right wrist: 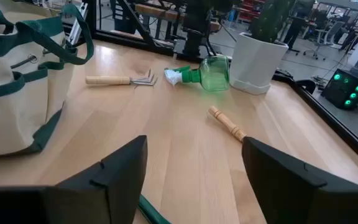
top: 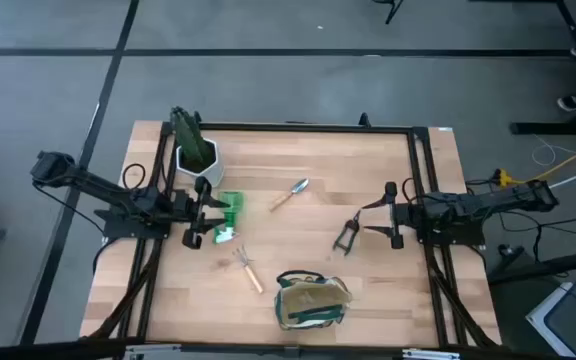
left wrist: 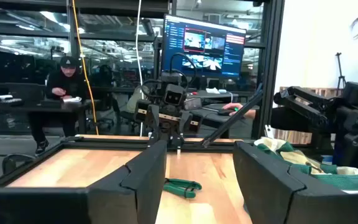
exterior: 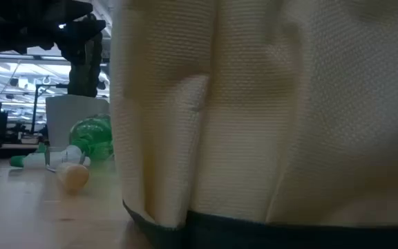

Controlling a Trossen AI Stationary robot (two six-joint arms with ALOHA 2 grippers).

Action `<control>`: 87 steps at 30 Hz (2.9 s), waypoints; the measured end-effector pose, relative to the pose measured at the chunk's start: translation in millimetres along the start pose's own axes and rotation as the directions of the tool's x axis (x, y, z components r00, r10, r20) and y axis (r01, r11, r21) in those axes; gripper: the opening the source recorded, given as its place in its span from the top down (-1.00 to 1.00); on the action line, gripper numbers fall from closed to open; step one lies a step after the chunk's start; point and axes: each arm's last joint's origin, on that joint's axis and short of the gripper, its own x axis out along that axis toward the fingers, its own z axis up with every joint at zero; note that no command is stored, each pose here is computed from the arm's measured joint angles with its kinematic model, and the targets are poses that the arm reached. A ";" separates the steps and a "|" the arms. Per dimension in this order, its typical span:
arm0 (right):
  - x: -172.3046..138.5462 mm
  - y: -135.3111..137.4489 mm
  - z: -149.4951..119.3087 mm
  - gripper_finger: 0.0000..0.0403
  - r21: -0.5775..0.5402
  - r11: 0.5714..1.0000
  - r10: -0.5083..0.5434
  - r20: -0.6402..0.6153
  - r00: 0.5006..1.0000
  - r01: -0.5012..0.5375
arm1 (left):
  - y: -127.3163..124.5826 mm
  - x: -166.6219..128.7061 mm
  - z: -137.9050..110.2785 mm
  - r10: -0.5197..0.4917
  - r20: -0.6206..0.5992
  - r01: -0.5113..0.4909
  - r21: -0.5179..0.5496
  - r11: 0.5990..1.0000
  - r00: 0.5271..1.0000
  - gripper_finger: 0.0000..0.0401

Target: Pick & Place Garden tools in Gardening bag

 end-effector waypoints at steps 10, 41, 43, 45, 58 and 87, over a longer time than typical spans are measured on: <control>0.0 0.0 0.2 -0.32 0.000 1.000 0.000 0.001 1.000 0.000 | 0.0 0.0 -0.1 0.000 0.000 0.000 0.000 1.000 1.000 0.09; 0.0 0.0 0.2 -0.32 0.000 1.000 0.000 0.001 1.000 0.000 | 0.0 0.0 -0.1 0.000 -0.001 0.000 0.000 1.000 1.000 0.09; 0.0 0.0 0.0 -0.32 0.000 1.000 0.000 0.000 1.000 0.000 | 0.0 0.0 -0.1 0.000 0.000 0.000 0.000 1.000 1.000 0.09; 0.0 0.0 0.0 -0.32 0.000 1.000 0.000 0.000 1.000 0.000 | 0.0 0.0 0.0 0.000 0.000 0.000 0.000 1.000 1.000 0.09; 0.0 0.0 0.1 -0.32 0.000 1.000 0.000 0.001 1.000 0.000 | 0.0 0.0 -0.1 0.000 0.000 0.000 0.000 1.000 1.000 0.09; -0.4 -0.3 8.2 -0.32 0.059 0.998 0.024 0.088 0.996 -0.030 | 0.0 0.0 -0.1 0.000 0.000 0.000 0.000 1.000 1.000 0.09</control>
